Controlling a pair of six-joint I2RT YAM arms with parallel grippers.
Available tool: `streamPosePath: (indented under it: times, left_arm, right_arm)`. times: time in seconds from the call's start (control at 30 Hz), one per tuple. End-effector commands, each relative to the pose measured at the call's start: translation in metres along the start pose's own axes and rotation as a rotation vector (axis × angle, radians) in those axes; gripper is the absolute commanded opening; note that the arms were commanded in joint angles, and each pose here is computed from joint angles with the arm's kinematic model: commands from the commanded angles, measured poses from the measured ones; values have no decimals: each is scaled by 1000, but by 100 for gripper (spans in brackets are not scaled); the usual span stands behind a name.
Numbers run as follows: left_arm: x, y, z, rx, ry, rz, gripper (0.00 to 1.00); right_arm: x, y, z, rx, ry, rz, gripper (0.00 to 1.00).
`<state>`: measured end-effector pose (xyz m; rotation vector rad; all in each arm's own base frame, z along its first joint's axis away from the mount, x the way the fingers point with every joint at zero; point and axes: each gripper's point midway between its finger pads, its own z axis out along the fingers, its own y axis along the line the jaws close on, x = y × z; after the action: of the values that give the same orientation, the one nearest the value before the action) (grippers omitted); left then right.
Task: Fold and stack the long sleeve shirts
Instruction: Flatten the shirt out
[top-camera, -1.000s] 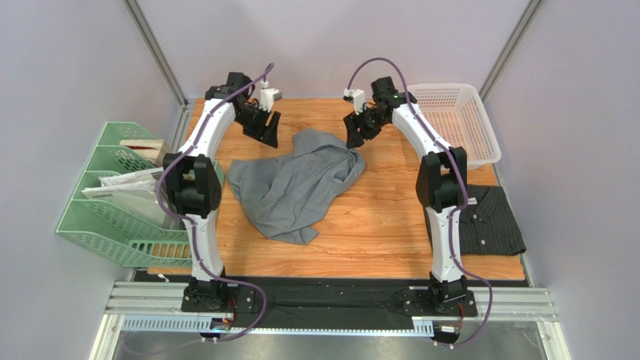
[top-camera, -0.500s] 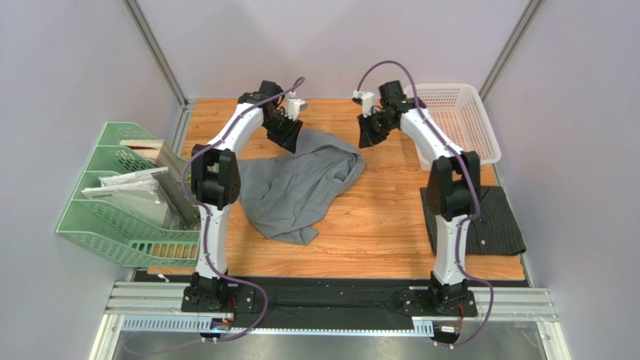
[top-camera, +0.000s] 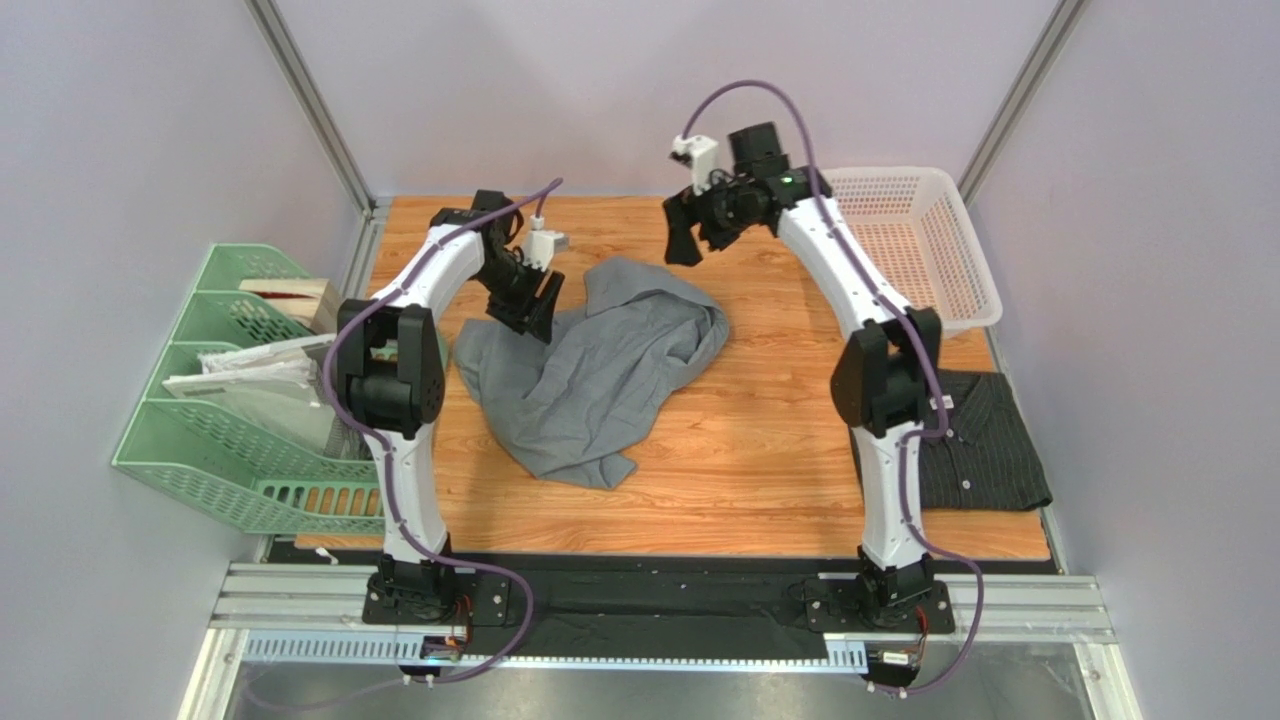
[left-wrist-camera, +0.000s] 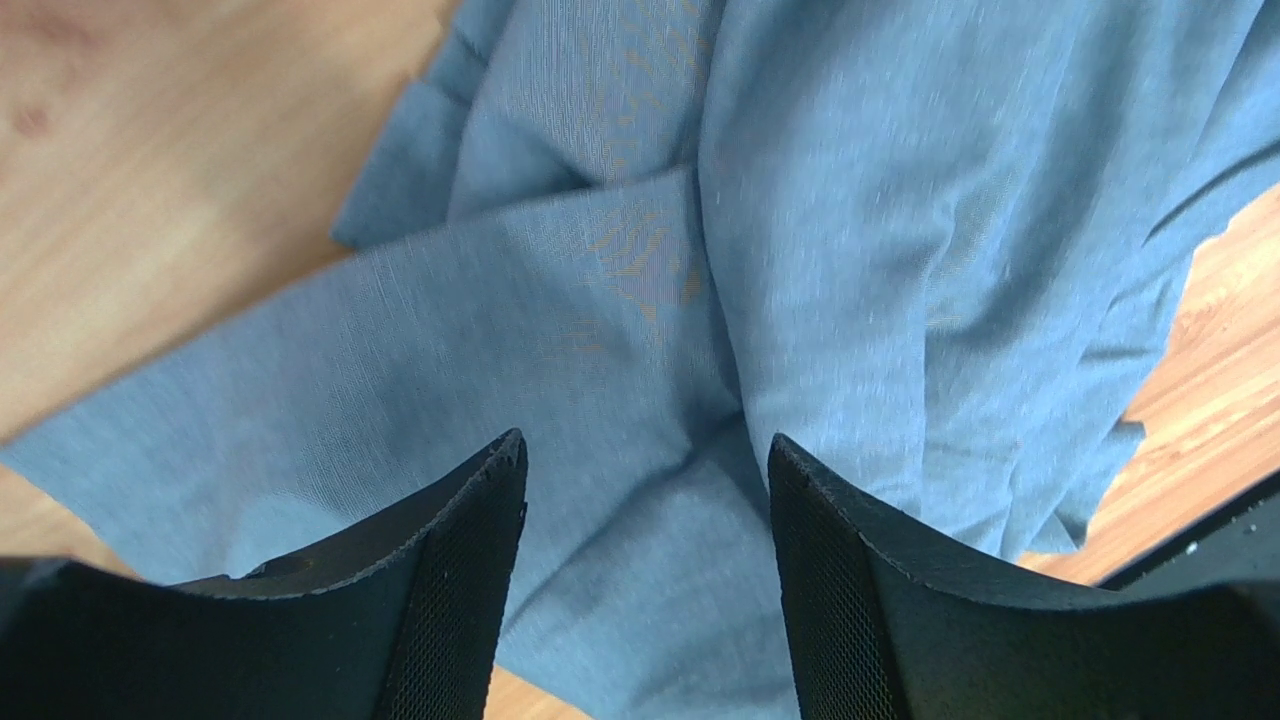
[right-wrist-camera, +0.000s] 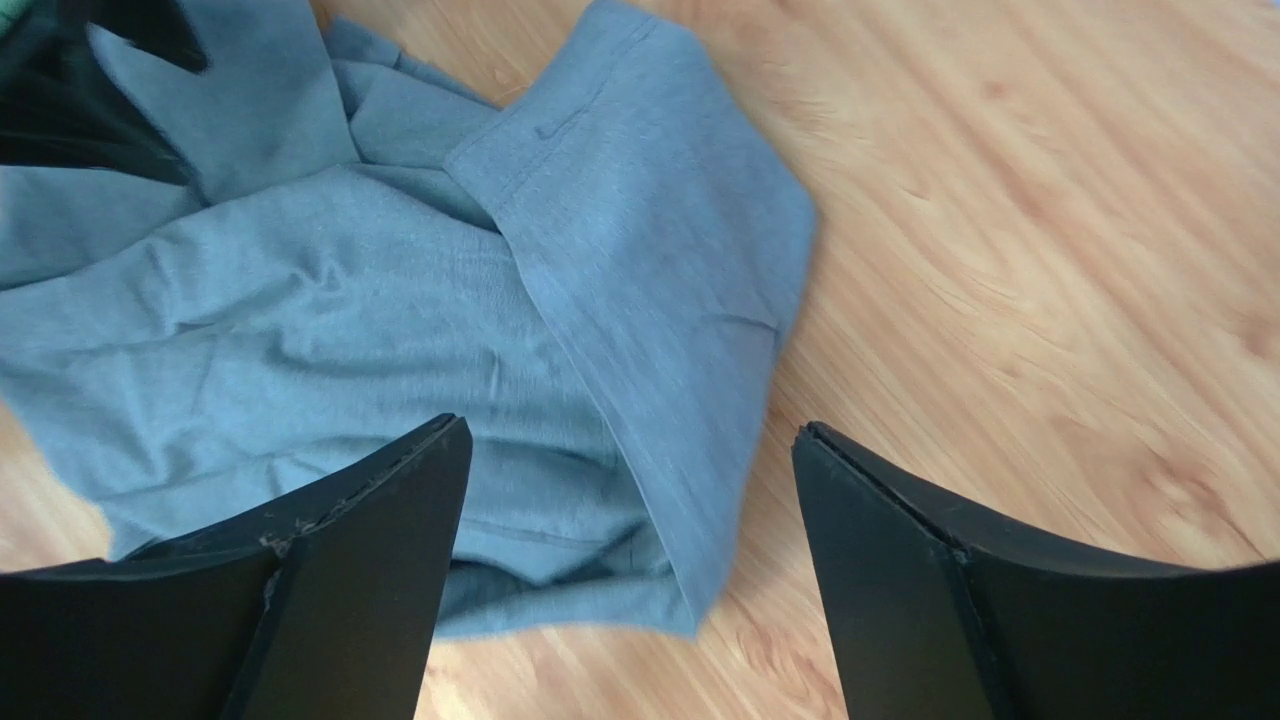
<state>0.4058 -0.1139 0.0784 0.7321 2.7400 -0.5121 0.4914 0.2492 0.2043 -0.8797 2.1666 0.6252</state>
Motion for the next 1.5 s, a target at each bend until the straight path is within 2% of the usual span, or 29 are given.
streamPosePath:
  times: [0.0, 0.23, 0.43, 0.63, 0.8, 1.13, 1.23, 1.3, 1.33, 1.37, 1.47]
  left_arm:
    - [12, 7, -26, -50, -15, -41, 66]
    - [31, 7, -23, -54, 19, -53, 66]
    - [38, 12, -21, -64, 32, -57, 65]
    - [36, 16, -21, -61, 25, -65, 64]
    - [38, 21, -19, -69, 42, -68, 62]
    - [40, 32, -17, -67, 50, -89, 60]
    - [40, 33, -18, -64, 46, -88, 60]
    - [39, 33, -18, -61, 44, -90, 59]
    - [40, 33, -16, -56, 50, -94, 59]
    - [40, 33, -15, -51, 52, -96, 59]
    - [42, 29, -11, -21, 63, -103, 59]
  right_arm:
    - [7, 15, 38, 28, 76, -115, 84]
    - [28, 22, 82, 83, 147, -299, 82]
    - [30, 4, 92, 206, 166, -386, 77]
    - [24, -26, 87, 300, 163, -395, 63]
    - [10, -40, 70, 319, 118, -362, 47]
    - [22, -62, 59, 337, 145, -316, 36]
    - [27, -65, 57, 330, 153, -309, 30]
    - [33, -65, 60, 312, 166, -303, 24]
    - [33, -64, 62, 295, 160, -298, 17]
    - [34, -64, 62, 293, 157, -276, 0]
    - [26, -65, 51, 283, 133, -226, 0]
